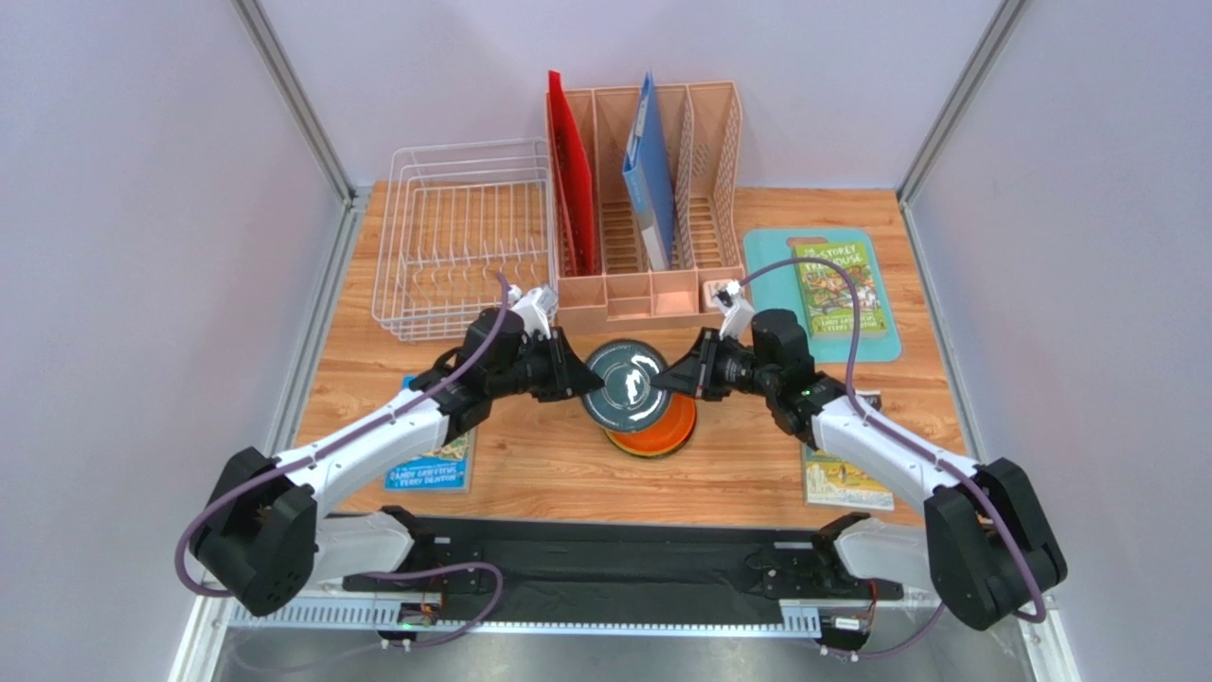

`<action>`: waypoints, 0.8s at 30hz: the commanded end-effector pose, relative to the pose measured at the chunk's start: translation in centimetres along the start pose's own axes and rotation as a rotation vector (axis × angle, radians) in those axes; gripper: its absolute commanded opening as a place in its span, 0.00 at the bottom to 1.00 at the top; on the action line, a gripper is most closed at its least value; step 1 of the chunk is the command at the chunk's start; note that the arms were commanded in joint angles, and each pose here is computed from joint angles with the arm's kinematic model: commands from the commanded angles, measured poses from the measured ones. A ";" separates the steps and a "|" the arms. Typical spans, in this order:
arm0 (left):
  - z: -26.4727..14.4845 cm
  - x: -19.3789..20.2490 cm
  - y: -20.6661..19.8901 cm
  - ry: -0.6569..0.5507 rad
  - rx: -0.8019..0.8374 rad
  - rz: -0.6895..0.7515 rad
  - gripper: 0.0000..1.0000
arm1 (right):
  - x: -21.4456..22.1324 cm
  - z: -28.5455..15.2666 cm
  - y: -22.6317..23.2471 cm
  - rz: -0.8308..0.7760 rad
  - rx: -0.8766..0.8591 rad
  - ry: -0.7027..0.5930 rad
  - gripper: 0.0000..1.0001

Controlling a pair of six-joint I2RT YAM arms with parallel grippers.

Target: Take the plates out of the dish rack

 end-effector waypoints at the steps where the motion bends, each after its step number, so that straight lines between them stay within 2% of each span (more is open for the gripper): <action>1: 0.5 -4.1 -3.2 -0.133 0.064 0.098 0.27 | 0.2 -0.4 2.1 -0.053 -0.051 -0.020 0.00; 2: 0.5 -4.2 -3.1 -0.135 0.056 0.106 0.36 | -0.2 -0.6 2.0 -0.057 -0.020 -0.058 0.00; 3: 0.5 -4.3 -2.7 -0.141 0.031 0.120 0.53 | -0.3 -0.7 1.8 -0.059 -0.002 -0.067 0.00; 5: 0.4 -4.3 -2.4 -0.138 0.001 0.132 0.59 | -0.6 -0.9 1.4 -0.054 0.046 -0.091 0.00; 6: 0.2 -4.5 -2.1 -0.153 -0.032 0.145 0.67 | -0.7 -0.9 1.3 -0.050 0.058 -0.099 0.00; 13: -1.3 -4.1 0.1 -0.153 -0.227 0.196 0.77 | -1.4 -1.2 0.2 -0.027 0.149 -0.131 0.00; 18: -3.8 -4.0 3.2 -0.215 -0.501 0.269 0.82 | -1.8 -0.9 -0.8 -0.005 0.193 -0.132 0.00; 21: -5.5 -3.6 4.9 -0.213 -0.654 0.308 0.84 | -1.8 -0.6 -1.3 -0.002 0.208 -0.122 0.00; 24: -6.9 -3.3 5.7 -0.235 -0.738 0.329 0.84 | -1.8 -0.3 -1.7 -0.003 0.220 -0.108 0.00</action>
Point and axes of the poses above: each gripper's point midway between its finger pads, its own z axis out along the fingers, its own y axis along the line the jaws close on, x = y × z, the point moved 7 cm from there along -z, back along the fingers, and after that the axes turned 12 degrees about z, right-handed, at the moved point
